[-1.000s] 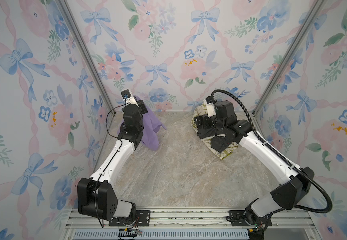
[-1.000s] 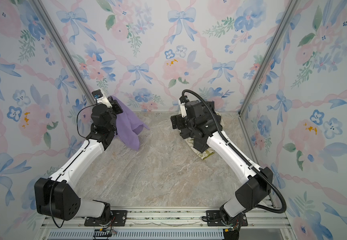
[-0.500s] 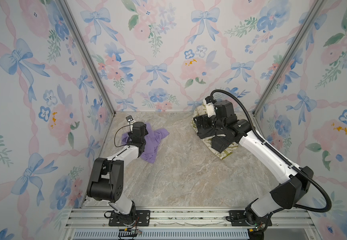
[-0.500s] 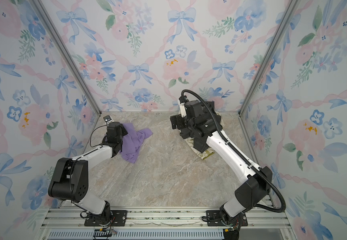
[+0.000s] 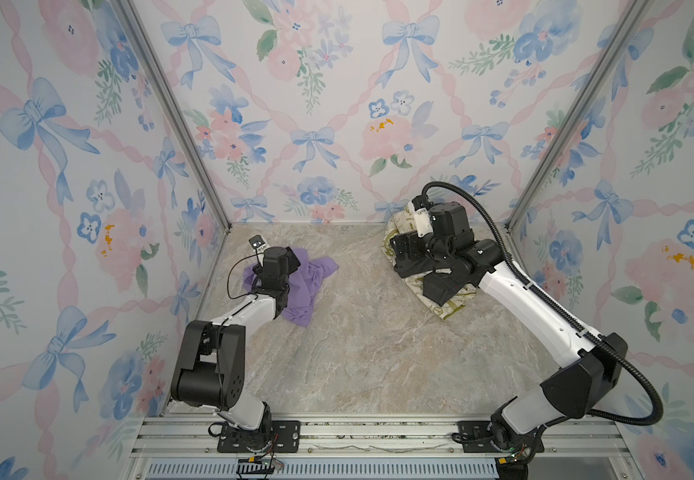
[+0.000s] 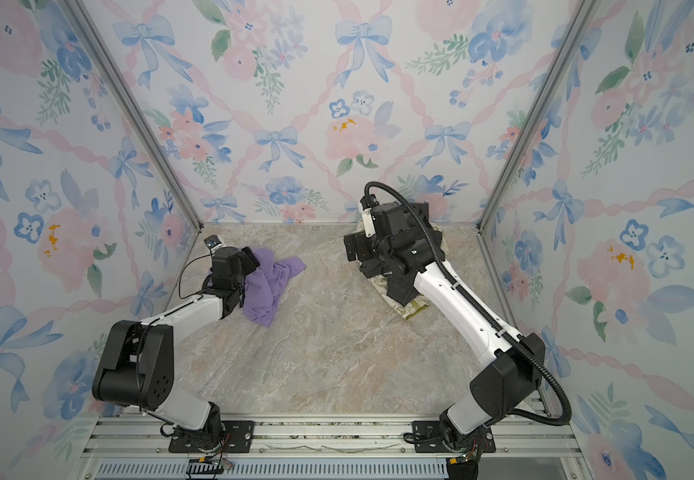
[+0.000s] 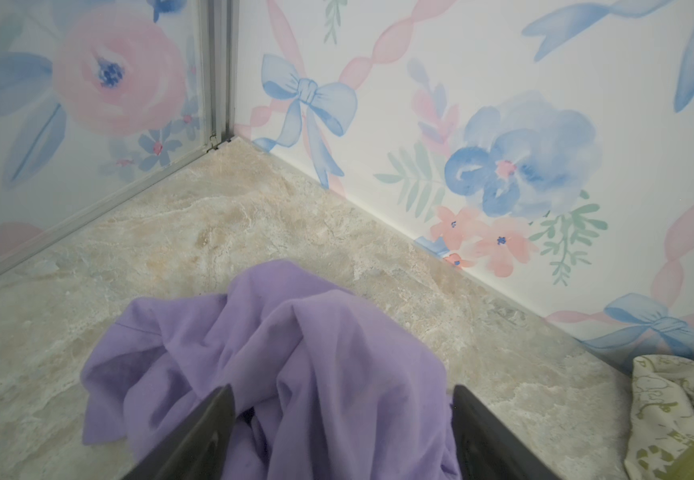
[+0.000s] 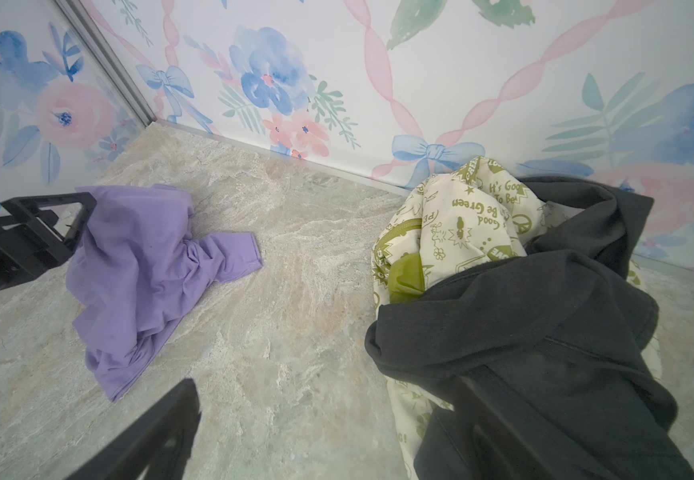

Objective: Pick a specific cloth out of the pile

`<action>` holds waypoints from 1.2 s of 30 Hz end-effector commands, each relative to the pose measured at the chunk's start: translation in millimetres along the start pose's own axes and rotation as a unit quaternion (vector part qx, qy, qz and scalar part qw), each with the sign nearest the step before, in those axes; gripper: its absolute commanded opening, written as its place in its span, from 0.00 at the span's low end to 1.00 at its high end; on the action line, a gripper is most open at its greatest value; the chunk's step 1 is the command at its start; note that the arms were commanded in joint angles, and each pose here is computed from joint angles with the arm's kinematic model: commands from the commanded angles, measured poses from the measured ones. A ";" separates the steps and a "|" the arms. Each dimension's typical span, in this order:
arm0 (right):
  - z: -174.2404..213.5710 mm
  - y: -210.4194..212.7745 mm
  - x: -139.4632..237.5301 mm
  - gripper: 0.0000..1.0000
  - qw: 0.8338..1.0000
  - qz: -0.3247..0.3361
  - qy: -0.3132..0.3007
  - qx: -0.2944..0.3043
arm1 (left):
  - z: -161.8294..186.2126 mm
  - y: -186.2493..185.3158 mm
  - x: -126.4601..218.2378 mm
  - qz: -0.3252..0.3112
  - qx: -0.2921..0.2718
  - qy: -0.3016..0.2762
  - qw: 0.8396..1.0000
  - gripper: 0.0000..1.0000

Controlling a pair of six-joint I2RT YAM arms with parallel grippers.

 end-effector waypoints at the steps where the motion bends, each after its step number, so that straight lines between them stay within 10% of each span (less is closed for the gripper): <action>1: -4.3 -7.6 8.5 0.97 1.000 0.008 -0.021 -0.009 | -25.3 -5.3 23.5 0.011 -0.007 -0.052 0.999 0.90; 14: 41.4 -78.6 14.5 0.97 0.991 0.104 -0.041 -0.074 | 2.3 29.2 75.9 0.009 -0.090 -0.101 0.991 0.98; 36: 207.3 -184.3 10.2 0.97 0.958 0.270 -0.068 -0.060 | 36.6 49.3 55.0 0.020 -0.192 -0.111 0.975 0.98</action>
Point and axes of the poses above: each gripper's point midway between its finger pads, its own x axis back along the fingers, its own y axis along the line the jaws close on, z = x × y, the point moved 5 cm from there along x, back along the fingers
